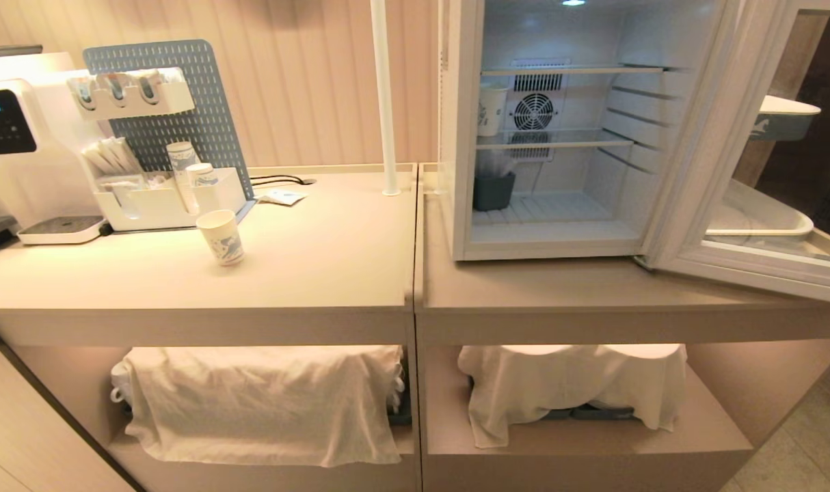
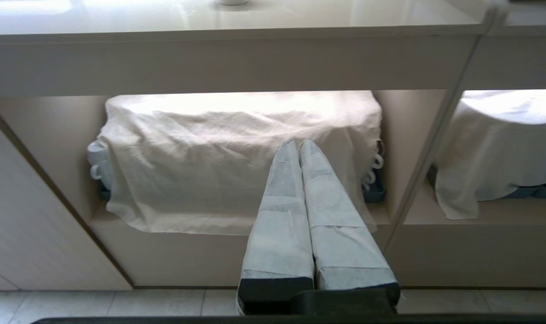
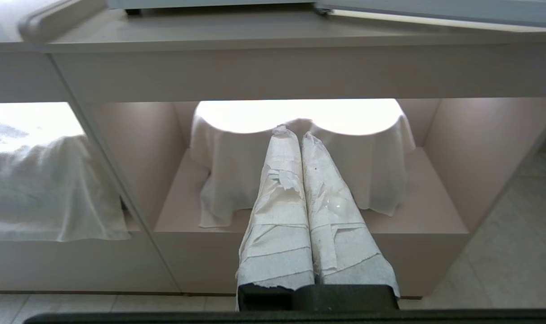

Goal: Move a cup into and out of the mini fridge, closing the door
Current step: Put the paper cup in the freezer

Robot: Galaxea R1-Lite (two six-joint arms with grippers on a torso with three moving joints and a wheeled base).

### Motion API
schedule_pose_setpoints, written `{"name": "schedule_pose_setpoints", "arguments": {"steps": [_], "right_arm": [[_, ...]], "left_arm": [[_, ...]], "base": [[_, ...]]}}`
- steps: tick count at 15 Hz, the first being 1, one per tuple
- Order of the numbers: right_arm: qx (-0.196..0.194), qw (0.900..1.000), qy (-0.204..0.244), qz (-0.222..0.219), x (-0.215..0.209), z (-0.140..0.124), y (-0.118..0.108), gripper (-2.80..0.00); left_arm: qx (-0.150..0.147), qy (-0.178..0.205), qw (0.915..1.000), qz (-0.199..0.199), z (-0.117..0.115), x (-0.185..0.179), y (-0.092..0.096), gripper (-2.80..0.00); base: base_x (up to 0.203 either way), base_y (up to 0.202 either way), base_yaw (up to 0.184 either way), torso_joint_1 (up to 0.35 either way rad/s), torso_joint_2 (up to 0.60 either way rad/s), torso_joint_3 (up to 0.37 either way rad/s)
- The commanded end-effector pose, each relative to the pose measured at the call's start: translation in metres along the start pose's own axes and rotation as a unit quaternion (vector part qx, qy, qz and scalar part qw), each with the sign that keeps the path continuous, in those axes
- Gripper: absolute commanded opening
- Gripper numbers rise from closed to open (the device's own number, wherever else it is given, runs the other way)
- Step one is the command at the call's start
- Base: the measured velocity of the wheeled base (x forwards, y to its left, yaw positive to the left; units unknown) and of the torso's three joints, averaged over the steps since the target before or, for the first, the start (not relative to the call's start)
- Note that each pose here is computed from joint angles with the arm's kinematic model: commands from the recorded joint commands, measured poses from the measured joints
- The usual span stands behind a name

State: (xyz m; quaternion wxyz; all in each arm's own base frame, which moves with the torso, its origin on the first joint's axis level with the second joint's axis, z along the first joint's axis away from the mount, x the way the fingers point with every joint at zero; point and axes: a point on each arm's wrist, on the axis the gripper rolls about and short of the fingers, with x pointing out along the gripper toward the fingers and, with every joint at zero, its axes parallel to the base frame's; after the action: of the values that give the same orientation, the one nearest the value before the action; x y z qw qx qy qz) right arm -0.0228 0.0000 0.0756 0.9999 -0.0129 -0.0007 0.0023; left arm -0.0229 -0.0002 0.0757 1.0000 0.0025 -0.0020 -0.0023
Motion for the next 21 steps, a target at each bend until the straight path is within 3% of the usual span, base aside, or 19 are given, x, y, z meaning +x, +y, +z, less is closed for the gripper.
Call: {"name": "schedule_pose_setpoints", "arguments": {"steps": [1,21], "right_arm": [[0.000,1.000,0.001,0.000,0.0001,0.0001,0.0000,-2.80],[0.000,1.000,0.000,0.000,0.0001,0.0002,-0.0001,-2.80]], "left_arm": [[0.001,0.000,1.0000,0.001,0.0001,0.0001,0.0000,-2.80],[-0.002,0.000,1.0000,0.001,0.0003,0.0001,0.0000,-2.80]], "base": [[0.000,0.193,0.001,-0.002,0.01,0.007],[0.000,0.193,0.000,0.003,0.00,0.002]]}}
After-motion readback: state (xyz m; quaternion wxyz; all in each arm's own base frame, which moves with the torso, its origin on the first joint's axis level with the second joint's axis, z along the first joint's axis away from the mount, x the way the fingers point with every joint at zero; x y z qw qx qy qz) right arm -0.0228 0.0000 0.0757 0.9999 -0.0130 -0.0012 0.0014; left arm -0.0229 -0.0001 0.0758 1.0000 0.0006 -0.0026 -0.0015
